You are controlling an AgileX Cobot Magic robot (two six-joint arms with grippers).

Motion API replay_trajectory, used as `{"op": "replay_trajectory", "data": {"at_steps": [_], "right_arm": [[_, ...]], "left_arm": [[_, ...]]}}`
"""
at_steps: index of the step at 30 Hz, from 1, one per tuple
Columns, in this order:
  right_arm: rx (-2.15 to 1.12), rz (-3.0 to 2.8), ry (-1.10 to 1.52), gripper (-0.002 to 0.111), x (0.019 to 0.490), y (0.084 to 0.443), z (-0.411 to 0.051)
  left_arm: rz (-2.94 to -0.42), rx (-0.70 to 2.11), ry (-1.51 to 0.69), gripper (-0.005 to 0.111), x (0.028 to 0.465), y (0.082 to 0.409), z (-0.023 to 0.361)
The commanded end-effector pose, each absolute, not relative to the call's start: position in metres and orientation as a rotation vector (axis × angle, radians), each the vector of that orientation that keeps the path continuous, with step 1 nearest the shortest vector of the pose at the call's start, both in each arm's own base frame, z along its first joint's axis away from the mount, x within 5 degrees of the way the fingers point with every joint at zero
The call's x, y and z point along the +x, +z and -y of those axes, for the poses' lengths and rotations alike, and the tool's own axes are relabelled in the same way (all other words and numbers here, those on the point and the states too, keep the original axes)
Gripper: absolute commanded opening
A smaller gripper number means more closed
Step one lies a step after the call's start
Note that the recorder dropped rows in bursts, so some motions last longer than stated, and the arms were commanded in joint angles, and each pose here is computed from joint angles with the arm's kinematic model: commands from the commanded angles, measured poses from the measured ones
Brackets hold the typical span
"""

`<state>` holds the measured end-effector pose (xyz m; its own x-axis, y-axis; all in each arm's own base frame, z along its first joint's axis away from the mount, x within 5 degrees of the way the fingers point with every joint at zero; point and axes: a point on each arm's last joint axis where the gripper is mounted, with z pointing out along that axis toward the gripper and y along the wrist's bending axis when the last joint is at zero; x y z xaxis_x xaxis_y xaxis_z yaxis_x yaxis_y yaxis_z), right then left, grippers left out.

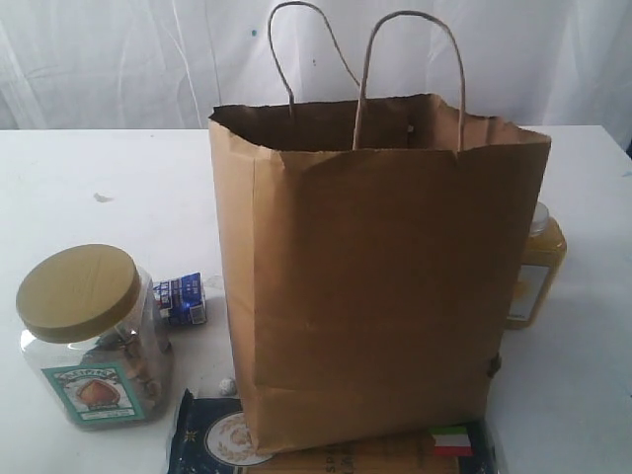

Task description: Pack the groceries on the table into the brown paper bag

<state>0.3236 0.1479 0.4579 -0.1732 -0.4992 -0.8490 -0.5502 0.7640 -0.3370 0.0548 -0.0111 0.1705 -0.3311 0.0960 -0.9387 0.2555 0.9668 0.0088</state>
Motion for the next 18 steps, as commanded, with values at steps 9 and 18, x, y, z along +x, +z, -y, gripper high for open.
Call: {"op": "replay_trajectory", "data": {"at_steps": [9,18], "right_arm": [[-0.801,-1.835,0.028,0.072,0.307,0.475,-0.138],[-0.81,-1.987,-0.031,0.071,0.283,0.476,-0.114]], "left_arm": [[-1.914,0.257,-0.16,0.0,0.055,0.168,0.011],[-1.914,0.257,-0.16,0.0,0.055,0.168,0.011]]}}
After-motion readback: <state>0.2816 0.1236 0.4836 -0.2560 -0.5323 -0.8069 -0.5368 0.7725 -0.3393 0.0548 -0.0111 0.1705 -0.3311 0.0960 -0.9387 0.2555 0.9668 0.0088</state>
